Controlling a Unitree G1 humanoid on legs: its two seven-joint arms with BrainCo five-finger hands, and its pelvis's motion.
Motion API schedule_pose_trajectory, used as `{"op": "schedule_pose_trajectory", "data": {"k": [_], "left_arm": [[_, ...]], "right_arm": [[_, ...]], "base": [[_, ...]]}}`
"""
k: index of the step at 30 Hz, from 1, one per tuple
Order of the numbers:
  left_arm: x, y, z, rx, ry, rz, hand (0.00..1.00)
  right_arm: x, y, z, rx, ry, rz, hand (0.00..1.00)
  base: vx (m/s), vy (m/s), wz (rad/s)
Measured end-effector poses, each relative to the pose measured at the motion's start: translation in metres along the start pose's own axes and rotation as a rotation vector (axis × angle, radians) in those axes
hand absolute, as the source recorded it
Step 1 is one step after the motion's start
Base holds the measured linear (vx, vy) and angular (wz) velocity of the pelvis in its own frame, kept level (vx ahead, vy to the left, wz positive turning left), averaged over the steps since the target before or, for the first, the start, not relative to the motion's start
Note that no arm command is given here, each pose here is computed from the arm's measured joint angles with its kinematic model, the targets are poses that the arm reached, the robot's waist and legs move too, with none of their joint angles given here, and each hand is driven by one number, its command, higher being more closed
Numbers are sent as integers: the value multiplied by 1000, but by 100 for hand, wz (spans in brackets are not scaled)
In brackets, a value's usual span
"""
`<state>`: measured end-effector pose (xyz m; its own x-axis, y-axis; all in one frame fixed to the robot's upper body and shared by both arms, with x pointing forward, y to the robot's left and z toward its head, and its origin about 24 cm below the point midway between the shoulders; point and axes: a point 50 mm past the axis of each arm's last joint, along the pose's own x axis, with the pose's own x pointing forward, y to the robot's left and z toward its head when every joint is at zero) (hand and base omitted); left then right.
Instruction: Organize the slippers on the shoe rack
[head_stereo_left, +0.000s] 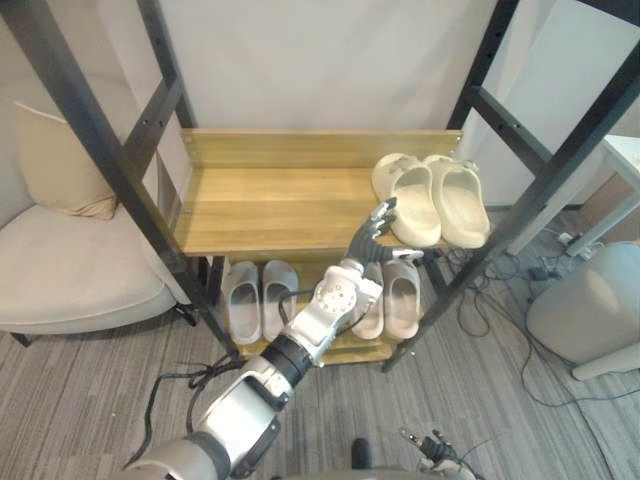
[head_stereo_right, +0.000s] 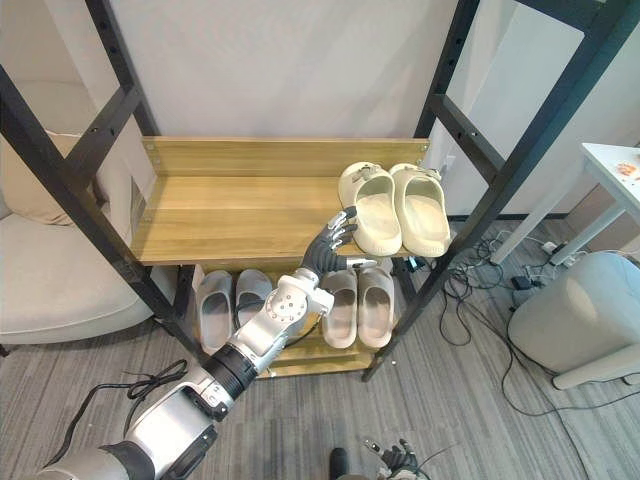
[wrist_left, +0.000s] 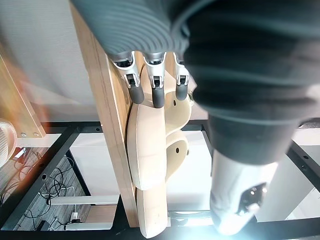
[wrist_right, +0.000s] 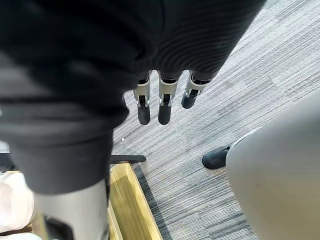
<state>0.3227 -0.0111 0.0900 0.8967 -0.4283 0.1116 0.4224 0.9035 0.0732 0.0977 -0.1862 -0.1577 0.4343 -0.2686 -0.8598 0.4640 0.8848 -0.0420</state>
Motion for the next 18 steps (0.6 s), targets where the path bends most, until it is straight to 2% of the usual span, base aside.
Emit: {"op": "schedule_pose_trajectory", "data": {"k": [5,11,12,18], "left_arm": [[3,9,1,-4,6,31,0],[5,50,6,-13,3,162,0],[4,64,7,-5,1,199,0],[-11,84,16,-37,-56,267,0]], "right_arm": [[0,0,-1,0,2,0,0],[0,-2,1,-11,-5,-1,0],[0,0,2,-28,-6,9,0],[0,6,2,-86,-11,50,0]], "base": [[-39,-33,-4],[-28,-37,0],[-8,-25,4],[-15,-30,14]]}}
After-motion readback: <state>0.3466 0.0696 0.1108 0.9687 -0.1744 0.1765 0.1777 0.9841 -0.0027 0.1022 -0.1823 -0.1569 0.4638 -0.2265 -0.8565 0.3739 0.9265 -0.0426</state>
